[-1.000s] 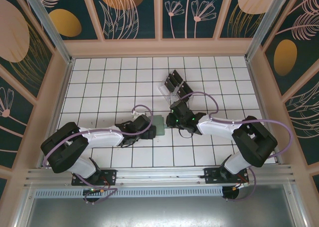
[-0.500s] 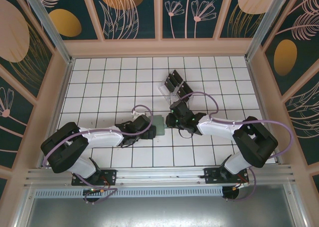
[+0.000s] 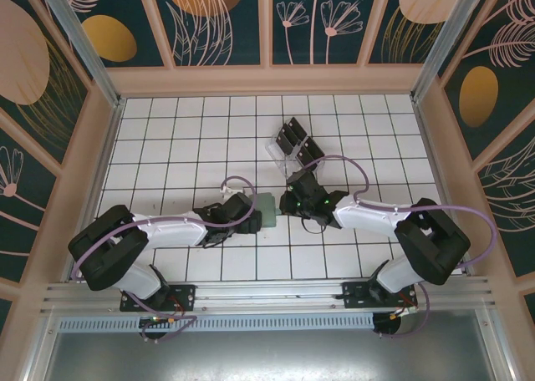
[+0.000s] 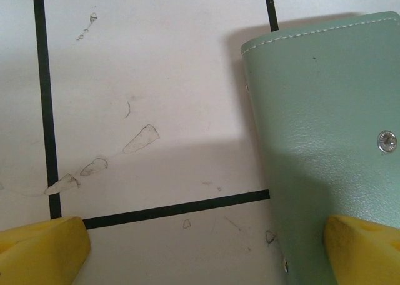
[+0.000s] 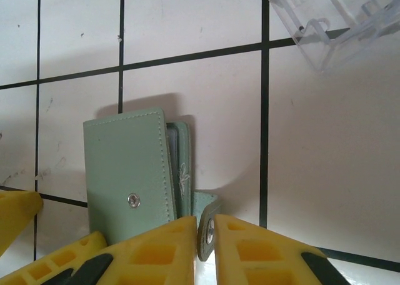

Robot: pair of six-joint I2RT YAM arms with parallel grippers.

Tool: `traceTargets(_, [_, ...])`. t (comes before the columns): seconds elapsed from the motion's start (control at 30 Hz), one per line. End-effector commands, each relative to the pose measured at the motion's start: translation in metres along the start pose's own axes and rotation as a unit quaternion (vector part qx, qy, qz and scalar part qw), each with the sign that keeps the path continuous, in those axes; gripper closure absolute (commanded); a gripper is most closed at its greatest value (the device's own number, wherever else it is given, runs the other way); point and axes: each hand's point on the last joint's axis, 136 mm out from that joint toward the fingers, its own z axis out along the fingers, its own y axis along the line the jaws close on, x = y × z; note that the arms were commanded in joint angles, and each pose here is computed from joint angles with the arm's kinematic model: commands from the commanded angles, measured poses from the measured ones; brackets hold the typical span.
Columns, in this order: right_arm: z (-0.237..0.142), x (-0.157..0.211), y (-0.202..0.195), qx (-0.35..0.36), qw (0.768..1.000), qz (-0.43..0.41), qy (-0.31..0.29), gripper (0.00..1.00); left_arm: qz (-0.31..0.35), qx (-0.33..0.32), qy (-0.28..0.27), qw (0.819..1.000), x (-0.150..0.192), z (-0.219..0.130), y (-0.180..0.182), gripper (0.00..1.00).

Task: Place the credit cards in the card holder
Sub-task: Close the button on the card holder.

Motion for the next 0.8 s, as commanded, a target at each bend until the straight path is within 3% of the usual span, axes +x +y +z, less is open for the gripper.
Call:
traceTargets(0.0, [-0.004, 0.001, -0.001, 0.002, 1.0, 0.006, -0.004, 0.85, 0.006, -0.029, 0.048, 0.998, 0.032, 0.016, 0.024, 0.02])
traceTargets(0.37, [-0.004, -0.001, 0.003, -0.002, 1.0, 0.003, -0.004, 0.91, 0.005, -0.028, 0.047, 0.999, 0.031, 0.016, 0.023, 0.02])
traceTargets(0.5, [-0.005, -0.002, 0.005, -0.005, 1.0, 0.003, -0.005, 1.0, 0.006, -0.028, 0.047, 0.998, 0.032, 0.016, 0.023, 0.02])
traceTargets(0.77, [-0.009, -0.006, 0.024, -0.049, 0.999, 0.002, -0.007, 1.0, 0.006, -0.026, 0.047, 0.999, 0.032, 0.016, 0.023, 0.02])
